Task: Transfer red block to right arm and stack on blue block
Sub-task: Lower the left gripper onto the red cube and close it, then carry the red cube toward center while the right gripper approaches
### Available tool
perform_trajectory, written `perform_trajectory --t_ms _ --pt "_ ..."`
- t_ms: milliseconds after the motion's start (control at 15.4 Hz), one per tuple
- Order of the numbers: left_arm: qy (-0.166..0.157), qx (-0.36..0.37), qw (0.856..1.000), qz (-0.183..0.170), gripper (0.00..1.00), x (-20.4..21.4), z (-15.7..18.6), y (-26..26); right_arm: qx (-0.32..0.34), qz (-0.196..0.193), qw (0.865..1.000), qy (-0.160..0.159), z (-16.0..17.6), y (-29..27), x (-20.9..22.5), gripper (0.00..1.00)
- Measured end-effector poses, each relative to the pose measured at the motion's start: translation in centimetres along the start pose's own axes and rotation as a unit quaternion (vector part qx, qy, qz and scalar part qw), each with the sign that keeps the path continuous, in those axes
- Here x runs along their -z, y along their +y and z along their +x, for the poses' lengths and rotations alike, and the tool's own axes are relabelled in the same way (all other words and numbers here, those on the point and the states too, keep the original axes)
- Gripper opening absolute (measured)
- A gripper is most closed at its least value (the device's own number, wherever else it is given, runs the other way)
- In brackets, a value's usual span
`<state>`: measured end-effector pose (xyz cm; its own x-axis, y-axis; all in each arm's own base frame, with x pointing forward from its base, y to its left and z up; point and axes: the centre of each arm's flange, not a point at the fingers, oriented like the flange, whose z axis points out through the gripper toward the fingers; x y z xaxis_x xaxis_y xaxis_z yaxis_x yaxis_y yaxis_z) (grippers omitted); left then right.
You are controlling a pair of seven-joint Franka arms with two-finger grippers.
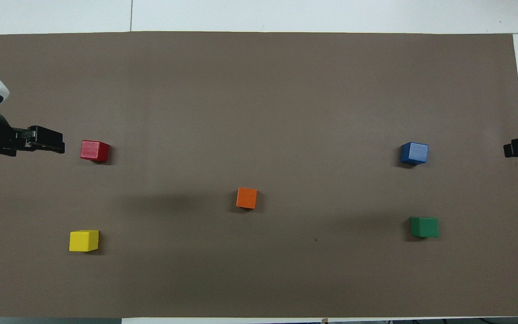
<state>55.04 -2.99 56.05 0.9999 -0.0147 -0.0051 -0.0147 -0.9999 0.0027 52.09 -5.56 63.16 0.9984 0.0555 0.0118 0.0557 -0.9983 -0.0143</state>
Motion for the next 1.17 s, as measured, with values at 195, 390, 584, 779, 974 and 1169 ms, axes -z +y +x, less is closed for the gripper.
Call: perform_trajectory --t_ms 195,390,584,779,974,1169 --pt "0.019 0.002 1.000 -0.001 1.00 -5.0 0.9 -0.6 0.000 0.000 1.000 -0.002 0.0 0.0 -0.1 1.00" --pt "0.028 -0.028 0.999 -0.002 1.00 -11.5 2.1 -1.2 0.008 0.004 1.000 -0.016 -0.6 -0.1 -1.3 1.00" --pt "0.023 -0.045 0.999 -0.001 1.00 -16.6 3.3 -2.1 0.007 0.045 0.999 -0.025 -1.6 -0.8 -3.4 1.00" --pt "0.030 -0.048 0.998 -0.001 1.00 -19.1 3.8 -2.3 0.010 0.130 0.991 -0.020 -2.2 0.0 -5.9 1.00" --pt "0.029 -0.047 0.998 -0.001 1.00 -22.3 3.4 -2.3 0.022 0.222 0.975 -0.004 -2.6 0.7 -9.0 1.00" --pt "0.021 -0.047 0.999 -0.002 1.00 -24.1 3.3 -2.4 0.022 0.334 0.942 0.019 -3.4 1.2 -12.0 1.00"
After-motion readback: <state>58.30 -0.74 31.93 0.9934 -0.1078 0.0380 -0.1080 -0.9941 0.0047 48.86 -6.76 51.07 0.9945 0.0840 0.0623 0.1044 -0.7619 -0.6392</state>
